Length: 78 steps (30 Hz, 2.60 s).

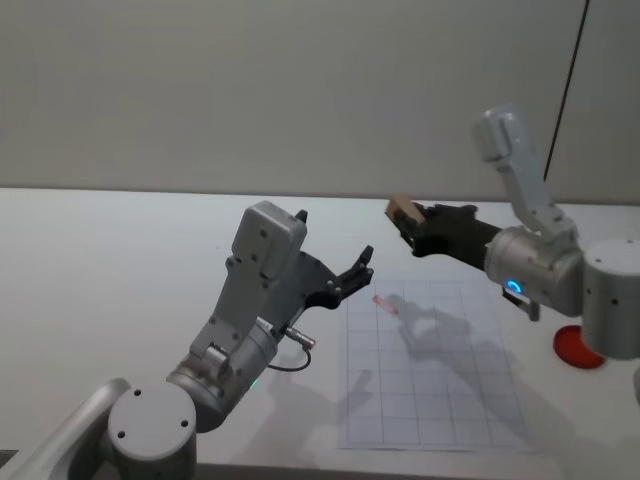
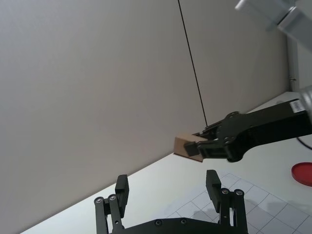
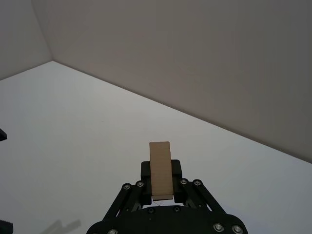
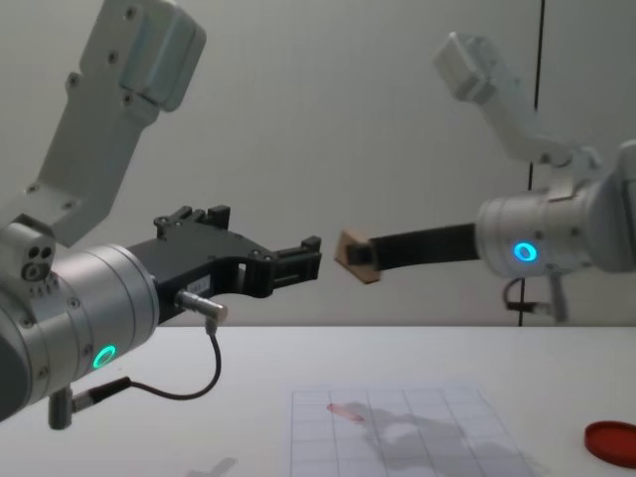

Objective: Use the one hand to pick up the stamp and affix it onto the A4 paper.

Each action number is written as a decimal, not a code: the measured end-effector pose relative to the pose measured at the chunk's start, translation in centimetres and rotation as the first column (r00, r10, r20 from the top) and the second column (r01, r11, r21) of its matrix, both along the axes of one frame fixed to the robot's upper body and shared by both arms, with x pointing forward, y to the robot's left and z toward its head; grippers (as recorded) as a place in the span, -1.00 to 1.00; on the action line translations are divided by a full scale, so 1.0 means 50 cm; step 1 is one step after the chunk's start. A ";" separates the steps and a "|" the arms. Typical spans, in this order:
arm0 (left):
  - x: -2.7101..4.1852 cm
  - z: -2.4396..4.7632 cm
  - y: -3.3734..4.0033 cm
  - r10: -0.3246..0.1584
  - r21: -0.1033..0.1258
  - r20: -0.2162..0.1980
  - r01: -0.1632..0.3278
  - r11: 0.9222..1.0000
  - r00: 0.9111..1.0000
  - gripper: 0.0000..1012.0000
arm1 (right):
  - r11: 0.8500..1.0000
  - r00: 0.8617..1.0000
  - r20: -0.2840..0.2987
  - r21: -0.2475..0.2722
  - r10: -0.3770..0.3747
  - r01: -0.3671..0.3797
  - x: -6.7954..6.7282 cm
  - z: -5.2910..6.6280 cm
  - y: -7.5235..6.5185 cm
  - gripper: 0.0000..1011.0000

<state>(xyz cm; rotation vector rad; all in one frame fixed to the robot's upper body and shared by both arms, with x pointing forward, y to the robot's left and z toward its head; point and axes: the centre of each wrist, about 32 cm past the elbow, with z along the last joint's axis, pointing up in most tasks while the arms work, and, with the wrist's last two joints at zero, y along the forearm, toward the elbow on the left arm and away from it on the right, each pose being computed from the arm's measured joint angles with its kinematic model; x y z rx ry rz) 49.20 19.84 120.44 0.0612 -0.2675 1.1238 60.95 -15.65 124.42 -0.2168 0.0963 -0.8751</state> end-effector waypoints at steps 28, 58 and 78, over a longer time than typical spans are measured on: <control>0.000 0.000 0.000 0.000 0.000 0.000 0.000 1.000 1.000 0.98 | 0.925 0.925 -0.030 0.037 -0.378 0.379 -0.225 0.049 -0.127 -0.57; 0.000 0.000 0.000 0.000 0.000 0.000 0.000 1.000 1.000 0.98 | 0.870 0.870 -0.110 0.070 -0.480 0.488 -0.234 0.018 -0.189 -0.57; 0.000 0.000 0.000 0.000 0.000 0.000 0.000 1.000 1.000 0.98 | 0.852 0.838 -0.200 0.028 -0.508 0.523 -0.202 -0.026 -0.204 -0.57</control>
